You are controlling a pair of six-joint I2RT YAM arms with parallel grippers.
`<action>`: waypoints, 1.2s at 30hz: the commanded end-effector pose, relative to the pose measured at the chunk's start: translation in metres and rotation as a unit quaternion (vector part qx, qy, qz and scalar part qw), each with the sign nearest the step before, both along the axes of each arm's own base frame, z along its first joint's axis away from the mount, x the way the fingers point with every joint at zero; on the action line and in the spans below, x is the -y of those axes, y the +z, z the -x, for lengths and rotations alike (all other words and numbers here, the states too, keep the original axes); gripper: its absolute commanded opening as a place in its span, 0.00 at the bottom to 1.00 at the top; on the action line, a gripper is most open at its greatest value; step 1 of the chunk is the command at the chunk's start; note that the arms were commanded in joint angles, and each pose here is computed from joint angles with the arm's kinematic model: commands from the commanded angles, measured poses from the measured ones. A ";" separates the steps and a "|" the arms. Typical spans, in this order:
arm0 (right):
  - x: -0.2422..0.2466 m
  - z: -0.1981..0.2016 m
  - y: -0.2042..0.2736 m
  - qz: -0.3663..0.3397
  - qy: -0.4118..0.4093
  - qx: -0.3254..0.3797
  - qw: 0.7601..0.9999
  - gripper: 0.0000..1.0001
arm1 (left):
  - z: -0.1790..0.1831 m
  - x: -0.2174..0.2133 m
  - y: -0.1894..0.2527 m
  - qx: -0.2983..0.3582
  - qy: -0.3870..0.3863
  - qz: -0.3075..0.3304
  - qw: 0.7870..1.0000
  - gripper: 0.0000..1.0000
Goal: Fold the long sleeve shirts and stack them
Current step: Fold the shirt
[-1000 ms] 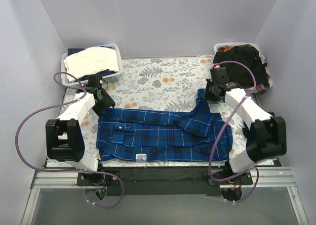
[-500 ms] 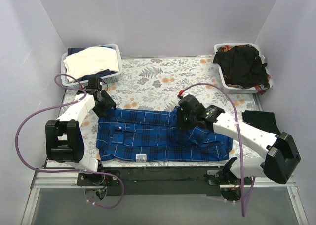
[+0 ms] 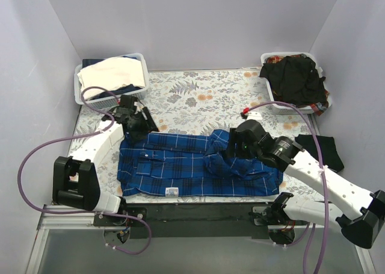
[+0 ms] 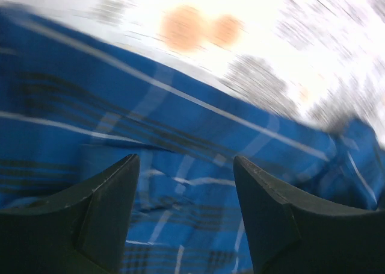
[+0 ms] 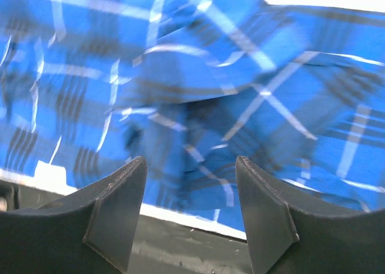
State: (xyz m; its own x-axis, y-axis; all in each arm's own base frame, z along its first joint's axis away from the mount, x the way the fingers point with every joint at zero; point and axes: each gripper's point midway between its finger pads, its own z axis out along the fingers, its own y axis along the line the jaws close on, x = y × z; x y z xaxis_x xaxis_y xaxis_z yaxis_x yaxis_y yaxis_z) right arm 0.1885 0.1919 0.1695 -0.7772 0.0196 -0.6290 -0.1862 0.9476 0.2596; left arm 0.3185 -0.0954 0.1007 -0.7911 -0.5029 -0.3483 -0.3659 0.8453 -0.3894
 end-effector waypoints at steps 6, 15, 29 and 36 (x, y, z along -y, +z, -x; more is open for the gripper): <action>0.059 -0.030 -0.025 0.033 -0.132 -0.025 0.990 0.70 | 0.005 0.149 0.088 0.153 -0.212 0.095 0.961 0.65; 0.042 -0.080 -0.053 -0.023 -0.115 -0.061 0.991 0.79 | 0.031 0.201 0.066 0.119 -0.271 0.079 0.952 0.64; 0.010 -0.106 -0.089 -0.058 -0.099 -0.106 0.988 0.60 | 0.039 0.178 0.067 0.126 -0.245 0.041 0.961 0.66; 0.010 -0.126 -0.052 -0.064 -0.108 -0.056 0.990 0.01 | 0.037 0.172 0.068 0.128 -0.240 0.024 0.962 0.66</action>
